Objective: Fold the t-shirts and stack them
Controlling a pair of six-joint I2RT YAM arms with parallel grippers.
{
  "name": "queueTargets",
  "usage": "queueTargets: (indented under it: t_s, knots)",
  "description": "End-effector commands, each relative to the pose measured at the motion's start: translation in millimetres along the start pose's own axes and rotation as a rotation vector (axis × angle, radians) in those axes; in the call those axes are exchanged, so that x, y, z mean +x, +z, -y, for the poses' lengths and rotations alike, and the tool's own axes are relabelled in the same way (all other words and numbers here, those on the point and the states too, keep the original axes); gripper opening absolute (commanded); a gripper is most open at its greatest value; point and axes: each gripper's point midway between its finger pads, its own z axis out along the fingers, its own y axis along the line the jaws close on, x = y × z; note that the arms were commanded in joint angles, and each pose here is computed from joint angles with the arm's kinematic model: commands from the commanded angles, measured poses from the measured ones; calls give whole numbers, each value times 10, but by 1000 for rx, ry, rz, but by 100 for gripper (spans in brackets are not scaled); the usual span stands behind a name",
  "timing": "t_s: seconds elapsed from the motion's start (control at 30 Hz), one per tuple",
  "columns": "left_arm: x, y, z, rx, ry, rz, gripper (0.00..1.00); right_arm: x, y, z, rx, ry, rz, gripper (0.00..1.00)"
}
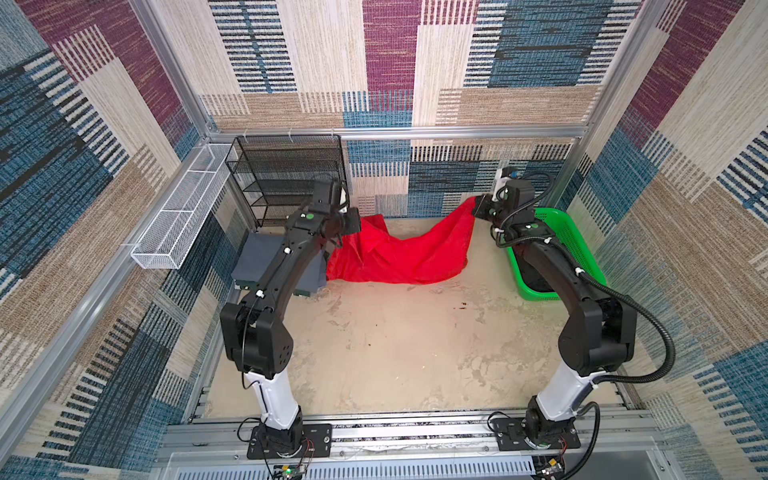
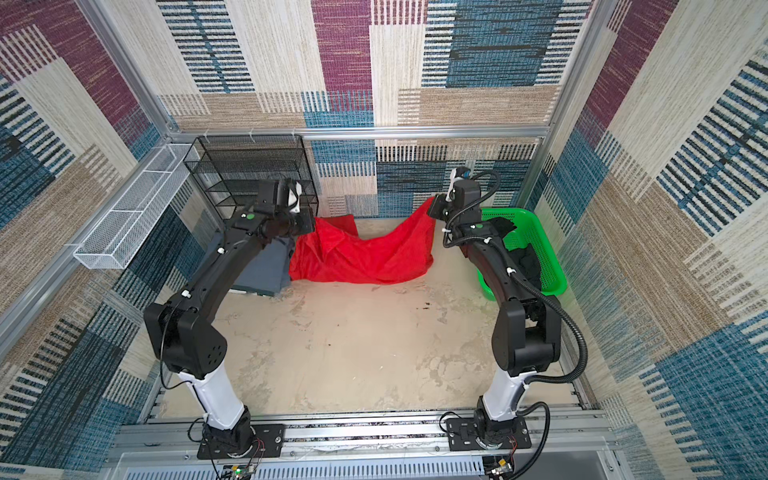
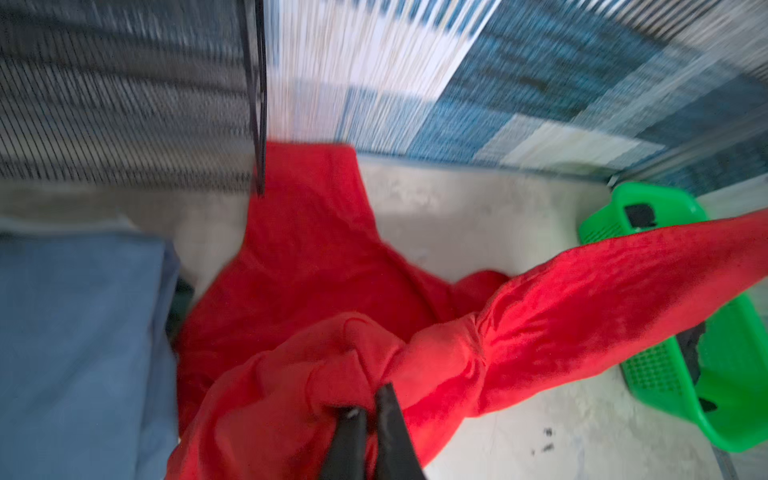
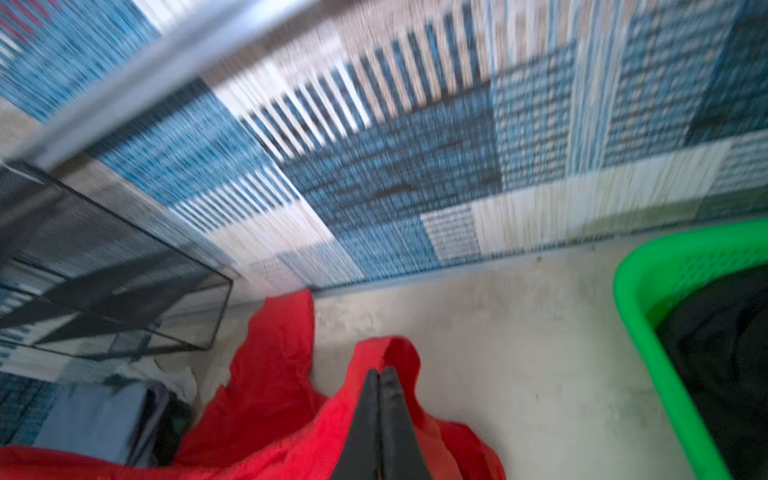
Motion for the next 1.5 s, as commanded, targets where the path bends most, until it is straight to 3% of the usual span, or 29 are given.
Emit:
queueTargets:
  t_s: [0.0, 0.1, 0.2, 0.43, 0.63, 0.8, 0.87, 0.93, 0.97, 1.0, 1.03, 1.07, 1.17, 1.2, 1.33, 1.47]
  knots:
    - [-17, -442, 44, -11, 69, -11, 0, -390, -432, -143, -25, -23, 146, 0]
    - [137, -861, -9, -23, 63, 98, 0, -189, -921, -54, -23, 16, 196, 0]
    - [623, -1081, -180, -43, 11, 132, 0, 363, -1278, 202, 21, 84, 160, 0]
    - [2126, -1013, -469, -66, -54, -126, 0, 1601, -1961, 665, 94, 236, 58, 0]
    - [2785, -1180, -634, -100, -99, -225, 0, 2116, -2310, 916, 165, 321, -1, 0]
    - [3075, -1275, -702, -99, -141, -255, 0, 2457, -2407, 1018, 187, 378, -68, 0]
    - [3131, -1292, -683, -83, -159, -261, 16, 2482, -2433, 1032, 192, 386, -70, 4]
    - [3171, -1313, -650, -59, -166, -262, 22, 2444, -2477, 1060, 210, 382, -51, 8]
    - [3181, -1328, -641, -52, -169, -258, 22, 2409, -2500, 1065, 213, 377, -37, 14]
    - [3196, -1349, -643, -49, -172, -256, 25, 2383, -2523, 1055, 208, 370, -27, 27]
    - [3213, -1376, -652, -49, -177, -256, 32, 2367, -2550, 1052, 208, 369, -22, 32]
    - [3216, -1417, -674, -58, -181, -251, 36, 2358, -2581, 1061, 214, 370, -17, 29]
    - [3244, -1554, -739, -70, -199, -221, 36, 2354, -2621, 1056, 197, 400, 11, 28]
    - [3247, -1606, -780, -81, -209, -201, 40, 2375, -2636, 1095, 215, 416, 17, 32]
    - [3186, -1693, -840, -79, -260, -105, 60, 2366, -2589, 1107, 224, 382, 12, 36]
    - [3133, -1607, -791, -65, -250, -102, 71, 2280, -2359, 1017, 229, 299, -71, 49]
